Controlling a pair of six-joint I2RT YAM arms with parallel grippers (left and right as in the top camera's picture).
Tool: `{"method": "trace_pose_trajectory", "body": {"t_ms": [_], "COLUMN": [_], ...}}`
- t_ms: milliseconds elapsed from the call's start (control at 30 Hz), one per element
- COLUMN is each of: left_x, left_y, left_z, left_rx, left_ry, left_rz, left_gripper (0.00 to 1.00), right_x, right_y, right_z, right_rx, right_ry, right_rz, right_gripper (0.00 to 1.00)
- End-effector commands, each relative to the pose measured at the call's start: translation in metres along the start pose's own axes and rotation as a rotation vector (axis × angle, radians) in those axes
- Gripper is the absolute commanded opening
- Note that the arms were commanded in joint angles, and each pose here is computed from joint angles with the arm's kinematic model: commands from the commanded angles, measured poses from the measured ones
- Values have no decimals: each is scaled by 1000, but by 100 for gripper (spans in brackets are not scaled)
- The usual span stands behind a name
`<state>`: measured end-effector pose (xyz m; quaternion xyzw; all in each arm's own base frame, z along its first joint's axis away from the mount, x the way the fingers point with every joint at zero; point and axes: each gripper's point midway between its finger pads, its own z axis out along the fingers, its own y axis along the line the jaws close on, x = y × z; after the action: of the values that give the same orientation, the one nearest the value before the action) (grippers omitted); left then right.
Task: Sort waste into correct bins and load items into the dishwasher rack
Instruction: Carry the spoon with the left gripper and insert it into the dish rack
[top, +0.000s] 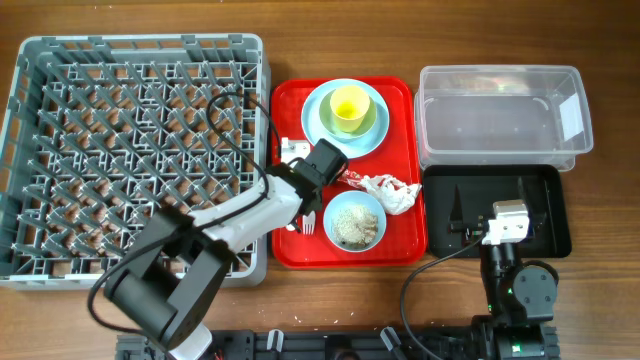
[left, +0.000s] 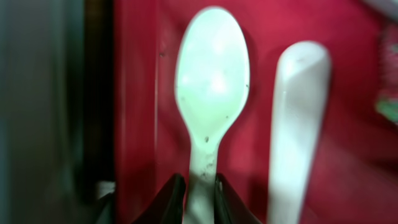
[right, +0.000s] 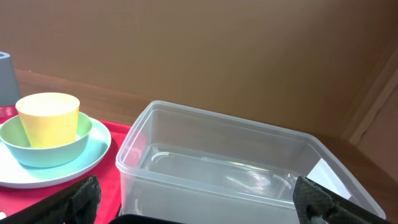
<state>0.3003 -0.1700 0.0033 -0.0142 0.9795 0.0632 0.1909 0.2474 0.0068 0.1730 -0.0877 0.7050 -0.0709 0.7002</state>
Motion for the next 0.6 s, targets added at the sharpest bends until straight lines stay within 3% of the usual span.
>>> {"method": "trace_pose_trajectory", "body": {"t_ms": [0, 67, 200, 400, 567], "left_x": [17, 15, -3, -61, -91], "left_y": [7, 6, -1, -15, 8], "left_z": [19, 17, 1, -90, -158], "left_rx": [-51, -47, -5, 145, 205], "left_ry": [41, 35, -15, -195, -376], "left_rz": [17, 14, -9, -38, 32], "left_gripper": [13, 4, 4, 4, 4], "right_x": [-2, -2, -2, -2, -2], "right_y": [1, 1, 1, 1, 1], "right_z": [0, 0, 0, 0, 0], "right_rx": [-11, -11, -11, -11, -11], "right_ry": [-9, -9, -9, -9, -9], "right_rz": [17, 17, 17, 17, 17], "right_gripper": [100, 100, 100, 100, 100]}}
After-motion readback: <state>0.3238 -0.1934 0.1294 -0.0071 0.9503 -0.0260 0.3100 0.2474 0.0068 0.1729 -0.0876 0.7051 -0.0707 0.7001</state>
